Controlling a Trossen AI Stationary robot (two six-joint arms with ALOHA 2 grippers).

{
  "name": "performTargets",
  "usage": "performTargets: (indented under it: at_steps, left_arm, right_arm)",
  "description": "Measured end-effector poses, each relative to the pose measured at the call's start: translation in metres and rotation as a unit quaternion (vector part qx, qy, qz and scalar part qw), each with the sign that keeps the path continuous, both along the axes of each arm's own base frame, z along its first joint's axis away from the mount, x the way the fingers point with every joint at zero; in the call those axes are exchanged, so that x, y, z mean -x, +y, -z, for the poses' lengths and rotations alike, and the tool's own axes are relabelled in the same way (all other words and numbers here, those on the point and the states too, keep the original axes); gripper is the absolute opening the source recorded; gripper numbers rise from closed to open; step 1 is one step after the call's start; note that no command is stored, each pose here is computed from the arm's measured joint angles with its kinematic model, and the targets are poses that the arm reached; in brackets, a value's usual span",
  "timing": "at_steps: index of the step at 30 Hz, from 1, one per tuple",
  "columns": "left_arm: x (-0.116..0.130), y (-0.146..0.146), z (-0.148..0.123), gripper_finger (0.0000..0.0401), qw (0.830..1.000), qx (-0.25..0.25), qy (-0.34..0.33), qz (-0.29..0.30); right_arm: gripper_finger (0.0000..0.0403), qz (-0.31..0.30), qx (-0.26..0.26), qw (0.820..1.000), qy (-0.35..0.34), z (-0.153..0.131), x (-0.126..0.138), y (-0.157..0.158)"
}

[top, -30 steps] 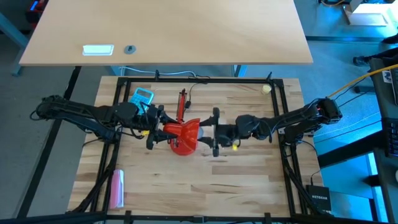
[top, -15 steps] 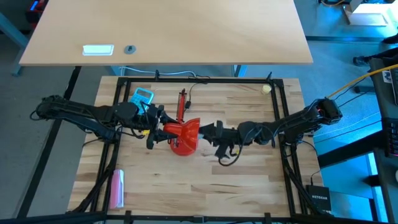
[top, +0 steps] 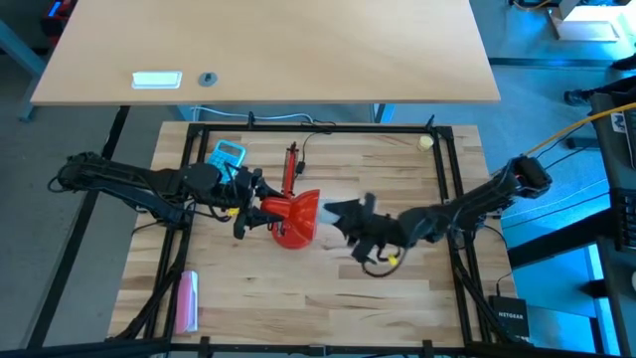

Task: Screw lightbulb
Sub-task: Remove the lightbulb from the lamp

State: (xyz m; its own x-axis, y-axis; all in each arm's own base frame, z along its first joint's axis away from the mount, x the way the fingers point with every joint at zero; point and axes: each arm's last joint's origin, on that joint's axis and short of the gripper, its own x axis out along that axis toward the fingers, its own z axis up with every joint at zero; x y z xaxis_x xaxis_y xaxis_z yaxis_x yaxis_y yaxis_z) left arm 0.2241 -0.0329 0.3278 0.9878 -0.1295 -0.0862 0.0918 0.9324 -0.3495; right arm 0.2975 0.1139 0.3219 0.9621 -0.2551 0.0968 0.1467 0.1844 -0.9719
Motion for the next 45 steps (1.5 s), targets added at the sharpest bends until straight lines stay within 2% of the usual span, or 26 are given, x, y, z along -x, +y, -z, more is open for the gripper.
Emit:
performTargets:
  at_steps: [6,10,13,20,28,31,33,35,38,41,45]
  left_arm:
    - [0.0,0.0,0.0,0.0243,1.0,-0.006,-0.002,0.001]
    - [0.0,0.0,0.0,0.0244,1.0,-0.008,-0.001,0.003]
    - [0.0,0.0,0.0,0.0269,1.0,-0.011,-0.001,0.006]
    - [0.004,0.0,0.002,0.0327,0.999,-0.035,0.014,0.015]
    - [0.045,0.011,-0.03,0.0336,0.997,-0.051,0.054,-0.012]
    - [0.064,0.016,-0.038,0.0336,0.995,-0.059,0.067,-0.041]
    - [0.075,0.02,-0.041,0.0336,0.992,-0.063,0.079,-0.069]
    - [0.086,0.024,-0.041,0.0337,0.988,-0.069,0.086,-0.108]
    - [0.098,0.03,-0.041,0.0337,0.98,-0.07,0.095,-0.158]
    - [0.102,0.031,-0.035,0.0337,0.977,-0.065,0.104,-0.176]
    - [0.098,0.031,-0.024,0.0337,0.974,-0.064,0.125,-0.175]
  right_arm:
    - [0.0225,0.031,-0.123,0.992,-0.029,-0.014,0.029,0.019]
    - [0.0221,0.049,-0.21,0.975,-0.056,-0.022,0.047,0.027]
    - [0.0221,0.071,-0.265,0.959,-0.07,-0.022,0.056,0.03]
    - [0.0223,0.112,-0.32,0.937,-0.086,-0.016,0.062,0.034]
    - [0.0224,0.126,-0.362,0.919,-0.092,-0.009,0.061,0.03]
    - [0.0224,0.137,-0.389,0.907,-0.084,0.0,0.058,0.024]
    - [0.0224,0.139,-0.423,0.893,-0.067,0.01,0.057,0.019]
    - [0.0224,0.143,-0.469,0.871,-0.026,0.023,0.057,0.012]
    - [0.0224,0.188,-0.545,0.816,0.039,0.044,0.06,-0.003]
    - [0.0224,0.24,-0.588,0.769,0.073,0.062,0.062,-0.019]
    - [0.0224,0.259,-0.608,0.743,0.11,0.086,0.061,-0.035]
